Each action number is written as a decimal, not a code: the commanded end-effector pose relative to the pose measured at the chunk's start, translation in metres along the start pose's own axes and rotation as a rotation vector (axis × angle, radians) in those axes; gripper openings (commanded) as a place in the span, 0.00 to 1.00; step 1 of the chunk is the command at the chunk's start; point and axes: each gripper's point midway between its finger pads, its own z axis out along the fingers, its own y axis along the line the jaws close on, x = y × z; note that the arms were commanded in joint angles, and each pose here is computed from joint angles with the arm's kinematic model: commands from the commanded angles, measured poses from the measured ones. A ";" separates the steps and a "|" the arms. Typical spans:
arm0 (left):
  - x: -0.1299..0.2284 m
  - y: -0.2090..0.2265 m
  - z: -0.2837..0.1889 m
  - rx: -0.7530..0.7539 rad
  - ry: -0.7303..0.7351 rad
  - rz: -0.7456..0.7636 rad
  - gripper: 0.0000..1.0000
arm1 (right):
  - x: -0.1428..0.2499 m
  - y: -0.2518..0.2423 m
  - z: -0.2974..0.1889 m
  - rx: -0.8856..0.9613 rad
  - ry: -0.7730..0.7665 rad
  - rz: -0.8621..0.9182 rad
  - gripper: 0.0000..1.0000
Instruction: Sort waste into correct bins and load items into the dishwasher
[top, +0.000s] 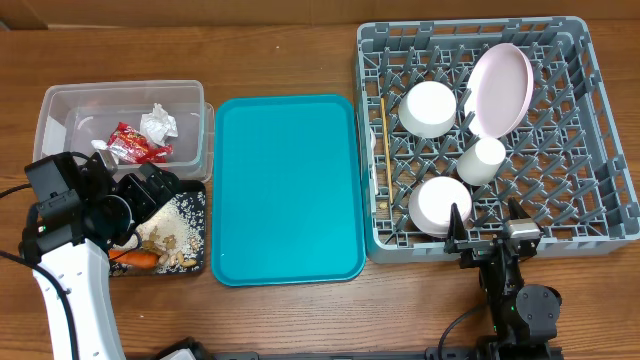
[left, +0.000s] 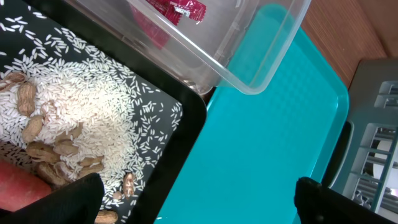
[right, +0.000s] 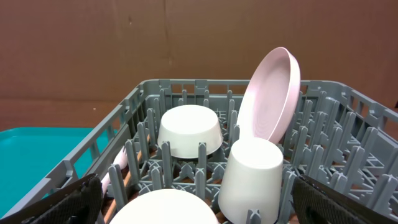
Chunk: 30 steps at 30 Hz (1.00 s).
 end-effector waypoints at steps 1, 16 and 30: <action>-0.006 -0.007 -0.006 0.021 -0.020 0.032 1.00 | 0.002 -0.003 0.000 0.013 -0.005 0.005 1.00; 0.011 -0.062 -0.056 0.141 -0.165 0.221 1.00 | 0.002 -0.003 0.000 0.013 -0.005 0.005 1.00; 0.062 -0.118 -0.139 0.366 -0.372 0.473 1.00 | 0.002 -0.003 0.000 0.013 -0.005 0.005 1.00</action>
